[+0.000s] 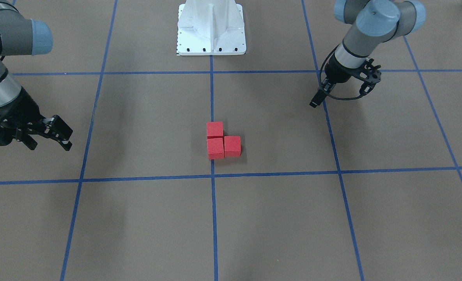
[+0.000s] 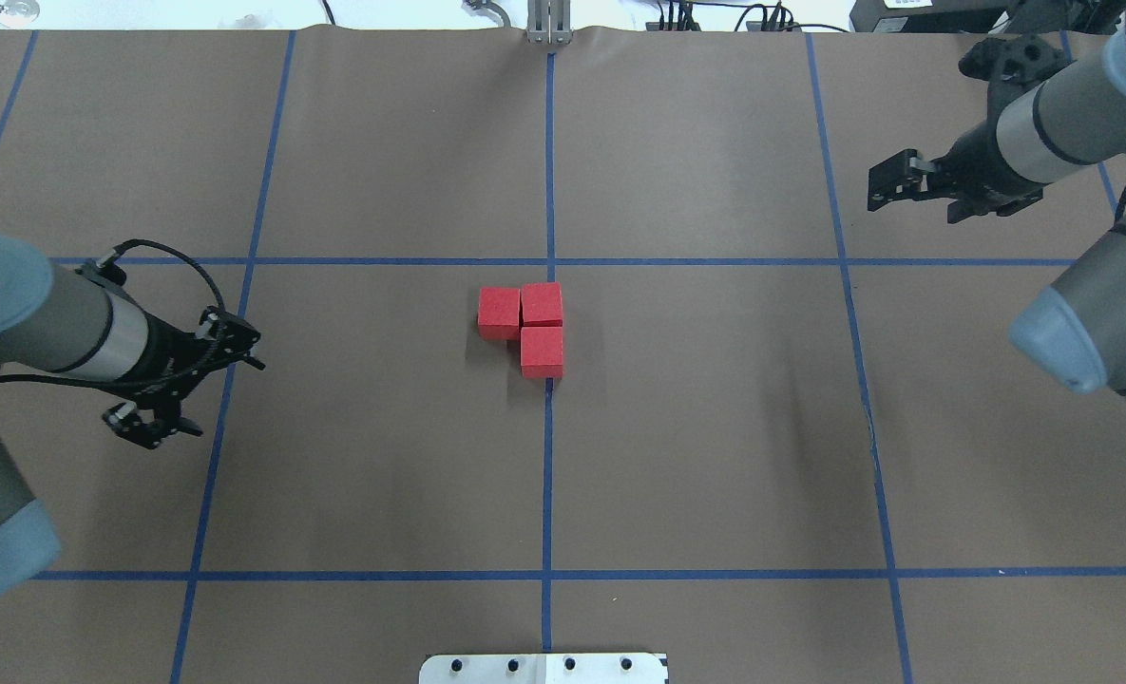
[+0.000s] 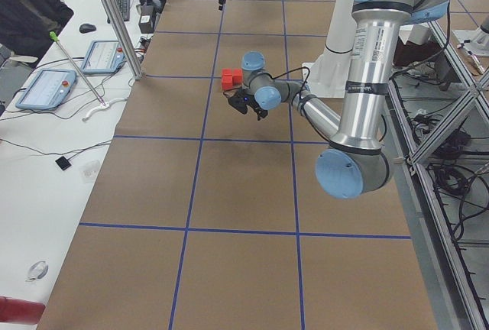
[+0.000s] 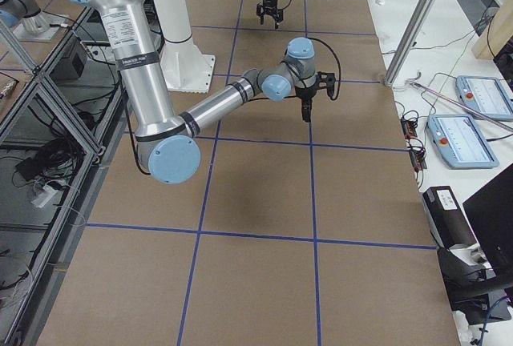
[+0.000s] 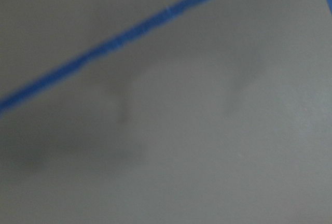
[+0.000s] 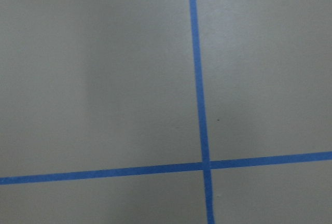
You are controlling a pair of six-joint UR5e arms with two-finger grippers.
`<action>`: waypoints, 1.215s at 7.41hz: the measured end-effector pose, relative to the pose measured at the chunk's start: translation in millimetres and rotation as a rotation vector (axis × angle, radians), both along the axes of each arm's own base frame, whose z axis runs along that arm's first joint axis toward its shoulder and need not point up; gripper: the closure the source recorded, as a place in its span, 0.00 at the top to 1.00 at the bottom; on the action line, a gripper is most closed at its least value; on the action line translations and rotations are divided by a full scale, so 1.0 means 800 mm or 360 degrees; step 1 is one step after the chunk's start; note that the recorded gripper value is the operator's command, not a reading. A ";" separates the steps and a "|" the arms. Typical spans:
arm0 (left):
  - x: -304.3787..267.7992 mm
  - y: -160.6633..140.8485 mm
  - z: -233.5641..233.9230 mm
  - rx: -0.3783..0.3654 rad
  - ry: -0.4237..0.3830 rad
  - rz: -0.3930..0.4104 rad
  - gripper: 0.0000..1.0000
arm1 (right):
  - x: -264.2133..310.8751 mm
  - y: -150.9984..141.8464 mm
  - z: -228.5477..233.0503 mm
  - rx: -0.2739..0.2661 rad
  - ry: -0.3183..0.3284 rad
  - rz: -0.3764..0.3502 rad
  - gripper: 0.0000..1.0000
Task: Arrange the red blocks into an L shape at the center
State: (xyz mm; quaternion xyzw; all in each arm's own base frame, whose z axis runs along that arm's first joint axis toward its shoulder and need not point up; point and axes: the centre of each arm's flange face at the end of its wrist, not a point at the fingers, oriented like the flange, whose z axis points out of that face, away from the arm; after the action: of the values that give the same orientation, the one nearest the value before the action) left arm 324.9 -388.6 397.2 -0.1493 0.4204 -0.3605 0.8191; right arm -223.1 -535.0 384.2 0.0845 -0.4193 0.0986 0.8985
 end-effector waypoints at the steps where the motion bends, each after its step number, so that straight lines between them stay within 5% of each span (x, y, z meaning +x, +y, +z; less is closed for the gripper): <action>1: -0.051 0.003 0.035 0.0187 -0.0019 0.0075 1.00 | 0.052 -0.003 0.022 0.0008 -0.0008 -0.0029 1.00; 6: -0.347 -0.046 0.236 0.0871 -0.0172 0.0494 1.00 | 0.281 -0.003 0.123 0.0126 0.0195 -0.0235 1.00; 9: -0.446 -0.074 0.288 0.0936 -0.0205 0.0586 1.00 | 0.324 -0.002 0.170 0.0115 0.0248 -0.0349 1.00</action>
State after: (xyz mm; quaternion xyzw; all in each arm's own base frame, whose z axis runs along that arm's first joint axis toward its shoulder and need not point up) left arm -31.7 -448.0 627.4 0.0427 0.4197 -0.0790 0.9032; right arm 36.4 -536.6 520.1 0.0777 -0.3581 -0.0224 0.9302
